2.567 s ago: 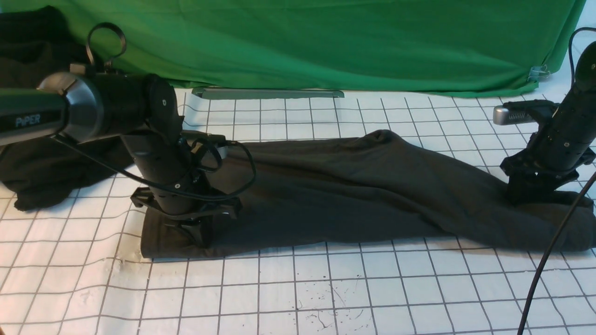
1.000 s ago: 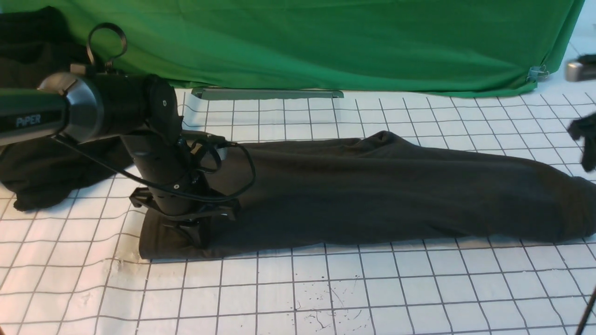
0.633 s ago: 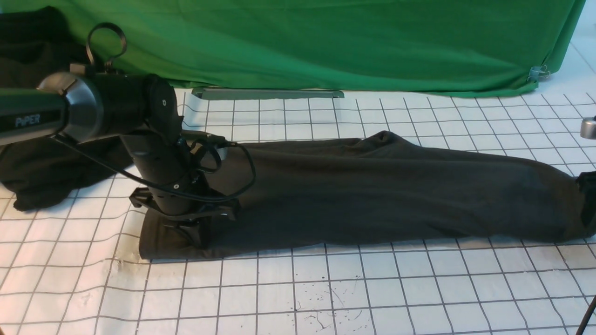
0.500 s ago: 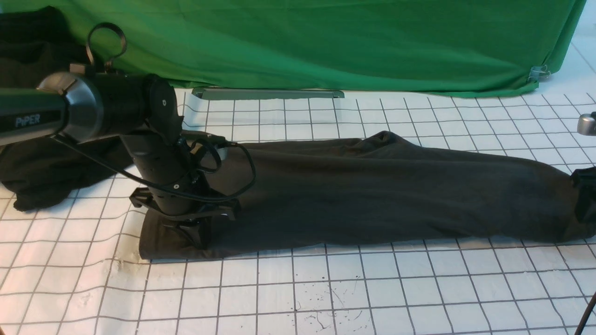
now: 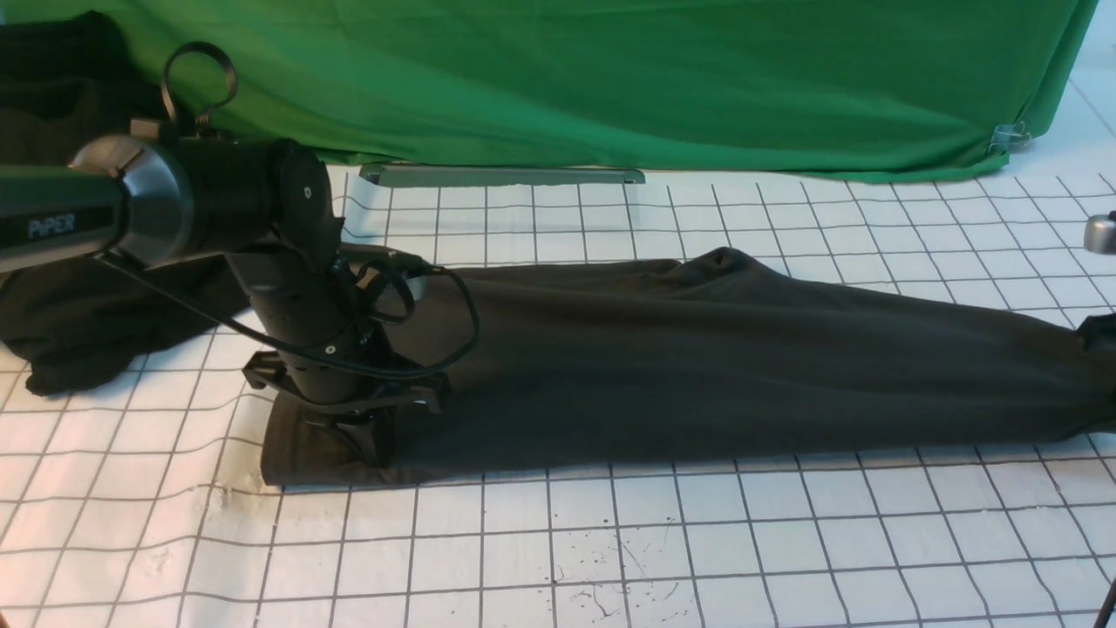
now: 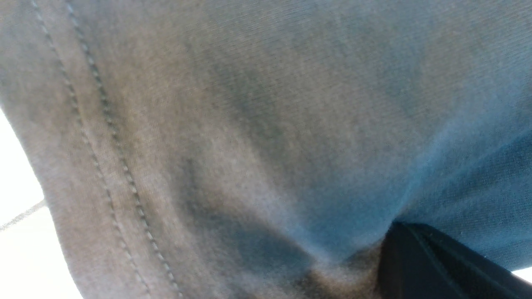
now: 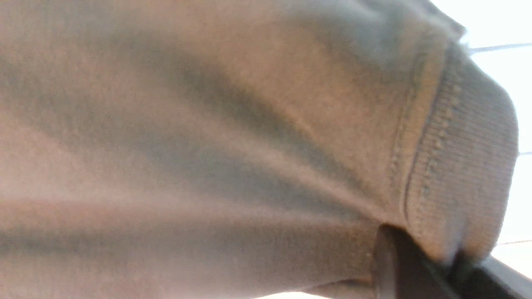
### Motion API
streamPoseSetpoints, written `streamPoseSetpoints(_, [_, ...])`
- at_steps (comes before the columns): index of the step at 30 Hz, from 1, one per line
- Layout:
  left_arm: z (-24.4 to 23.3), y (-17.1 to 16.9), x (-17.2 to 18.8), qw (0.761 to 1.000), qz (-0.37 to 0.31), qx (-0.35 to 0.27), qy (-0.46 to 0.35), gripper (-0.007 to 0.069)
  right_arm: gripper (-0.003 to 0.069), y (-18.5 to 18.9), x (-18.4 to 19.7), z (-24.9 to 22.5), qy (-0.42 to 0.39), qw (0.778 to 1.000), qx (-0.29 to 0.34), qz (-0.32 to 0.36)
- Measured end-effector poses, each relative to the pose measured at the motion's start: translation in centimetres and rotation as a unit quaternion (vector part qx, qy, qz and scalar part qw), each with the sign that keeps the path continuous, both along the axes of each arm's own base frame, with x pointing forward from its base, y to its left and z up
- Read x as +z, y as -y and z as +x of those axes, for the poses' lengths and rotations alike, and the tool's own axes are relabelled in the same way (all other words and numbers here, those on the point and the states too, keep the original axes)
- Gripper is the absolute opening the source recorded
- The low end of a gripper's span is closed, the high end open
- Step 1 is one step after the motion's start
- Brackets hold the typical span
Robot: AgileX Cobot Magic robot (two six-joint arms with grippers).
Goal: Fold a long-sleeved shirt over a white checkered tablecloth.
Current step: 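Pull the folded dark garment lengthwise by its ends to straighten it flat on the table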
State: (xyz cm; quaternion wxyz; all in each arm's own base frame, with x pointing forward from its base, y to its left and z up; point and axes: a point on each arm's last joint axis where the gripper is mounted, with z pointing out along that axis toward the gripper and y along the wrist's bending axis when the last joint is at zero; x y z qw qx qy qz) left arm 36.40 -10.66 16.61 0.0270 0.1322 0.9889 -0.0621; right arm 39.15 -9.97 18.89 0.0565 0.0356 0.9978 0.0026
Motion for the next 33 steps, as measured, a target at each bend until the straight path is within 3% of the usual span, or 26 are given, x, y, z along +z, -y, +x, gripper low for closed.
streamPoseSetpoints(3, [0.0, 0.0, 0.0, 1.0, 0.0, 0.001, 0.0, -0.0004, 0.0052, 0.0, 0.1, -0.2, -0.011, 1.0, 0.013, -0.001])
streamPoseSetpoints(6, [0.0, 0.0, 0.0, 1.0, 0.0, 0.001, 0.0, -0.0004, 0.0161, 0.2, 0.1, -0.3, -0.018, 1.0, 0.017, -0.009])
streamPoseSetpoints(9, [-0.3, -0.1, 0.5, 1.0, 0.004, -0.003, -0.005, -0.0004, 0.0348, 0.7, 0.6, -0.5, -0.034, 0.999, 0.0, -0.031])
streamPoseSetpoints(13, [-1.0, -0.5, 2.2, 1.0, 0.014, -0.009, -0.005, -0.0004, 0.0447, 1.1, 2.9, -0.4, -0.031, 0.998, -0.021, -0.045])
streamPoseSetpoints(19, [-1.9, -0.8, 5.7, 0.999, 0.003, 0.005, 0.033, -0.0004, 0.0375, -0.9, 8.0, 0.3, 0.063, 0.997, -0.038, -0.014])
streamPoseSetpoints(23, [-1.7, -0.7, 6.6, 0.998, -0.007, 0.018, 0.058, -0.0004, 0.0254, -7.9, 10.2, 3.0, 0.187, 0.975, 0.063, 0.105])
streamPoseSetpoints(26, [-1.6, -0.6, 6.4, 0.998, -0.012, 0.022, 0.056, -0.0004, 0.0264, -12.5, 10.0, 4.9, 0.223, 0.956, 0.132, 0.135])
streamPoseSetpoints(29, [-1.5, -0.5, 6.2, 0.998, -0.015, 0.024, 0.053, -0.0004, 0.0335, -17.7, 7.9, 7.1, 0.225, 0.942, 0.199, 0.147])
streamPoseSetpoints(33, [-1.6, -0.5, 6.2, 0.998, -0.015, 0.024, 0.05, -0.0004, 0.0365, -21.3, 5.0, 8.6, 0.209, 0.937, 0.242, 0.141])
